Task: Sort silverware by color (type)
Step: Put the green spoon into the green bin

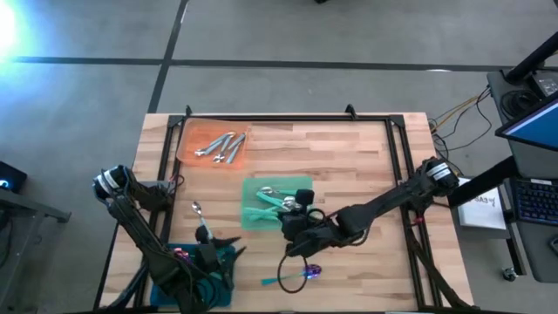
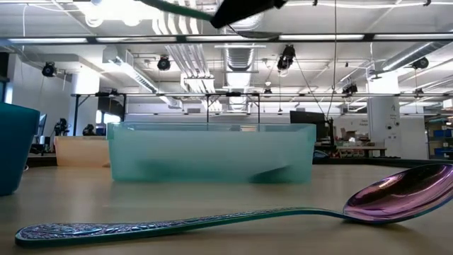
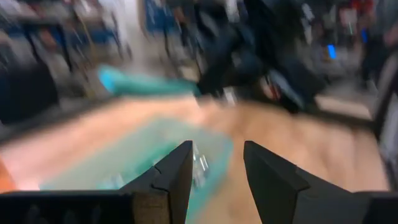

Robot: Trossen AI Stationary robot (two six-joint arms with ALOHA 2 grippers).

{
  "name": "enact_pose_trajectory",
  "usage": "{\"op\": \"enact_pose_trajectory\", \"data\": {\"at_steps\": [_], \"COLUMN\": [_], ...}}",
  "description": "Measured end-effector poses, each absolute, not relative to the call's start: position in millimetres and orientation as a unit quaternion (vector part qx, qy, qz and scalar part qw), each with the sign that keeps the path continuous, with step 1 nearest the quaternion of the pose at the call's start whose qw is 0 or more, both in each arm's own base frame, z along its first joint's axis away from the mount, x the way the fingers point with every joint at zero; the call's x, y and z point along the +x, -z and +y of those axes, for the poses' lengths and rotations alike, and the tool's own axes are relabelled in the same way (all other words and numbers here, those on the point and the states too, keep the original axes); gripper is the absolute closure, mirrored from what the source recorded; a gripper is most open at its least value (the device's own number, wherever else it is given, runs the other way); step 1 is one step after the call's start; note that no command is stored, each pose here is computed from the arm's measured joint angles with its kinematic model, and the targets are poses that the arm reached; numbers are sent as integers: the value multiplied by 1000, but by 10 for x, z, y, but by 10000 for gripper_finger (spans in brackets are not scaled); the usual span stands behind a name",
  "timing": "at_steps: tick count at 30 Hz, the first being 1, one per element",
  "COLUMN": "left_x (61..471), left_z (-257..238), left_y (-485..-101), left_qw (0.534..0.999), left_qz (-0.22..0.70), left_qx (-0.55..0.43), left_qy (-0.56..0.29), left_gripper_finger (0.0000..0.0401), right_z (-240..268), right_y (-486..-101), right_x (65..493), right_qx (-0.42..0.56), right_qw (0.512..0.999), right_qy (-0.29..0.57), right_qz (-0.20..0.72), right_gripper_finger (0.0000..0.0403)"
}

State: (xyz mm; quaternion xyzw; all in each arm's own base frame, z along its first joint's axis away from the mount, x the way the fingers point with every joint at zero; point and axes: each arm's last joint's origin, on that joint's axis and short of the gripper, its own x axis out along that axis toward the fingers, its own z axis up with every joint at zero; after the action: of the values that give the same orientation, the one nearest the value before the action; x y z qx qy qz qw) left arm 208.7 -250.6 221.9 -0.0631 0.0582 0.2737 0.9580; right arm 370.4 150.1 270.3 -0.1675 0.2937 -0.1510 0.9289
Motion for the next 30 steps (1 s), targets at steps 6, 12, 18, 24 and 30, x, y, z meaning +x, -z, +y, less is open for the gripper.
{"op": "enact_pose_trajectory", "data": {"at_steps": [6, 12, 18, 24, 30], "left_x": [2120, 2198, 2258, 2280, 2289], "left_z": [-2441, -2426, -2457, -2496, -2502], "left_y": [-2220, -2272, -2404, -2500, -2515], "left_qw": [951, 947, 946, 948, 948], "left_qz": [-8, -12, -4, 7, 4], "left_qx": [-34, -34, -11, 10, 0], "left_qy": [-307, -318, -323, -319, -320], "left_gripper_finger": [272, 272, 272, 279, 327], "right_z": [1593, 1644, 1665, 1699, 1695], "right_y": [-2797, -2867, -2875, -2880, -2881], "right_x": [3766, 3804, 3811, 3802, 3801], "right_qx": [-159, -161, -159, -155, -173], "right_qw": [951, 962, 964, 966, 963], "right_qy": [98, 54, 23, -1, 0], "right_qz": [248, 214, 210, 208, 208], "right_gripper_finger": [388, 388, 388, 388, 389]}}
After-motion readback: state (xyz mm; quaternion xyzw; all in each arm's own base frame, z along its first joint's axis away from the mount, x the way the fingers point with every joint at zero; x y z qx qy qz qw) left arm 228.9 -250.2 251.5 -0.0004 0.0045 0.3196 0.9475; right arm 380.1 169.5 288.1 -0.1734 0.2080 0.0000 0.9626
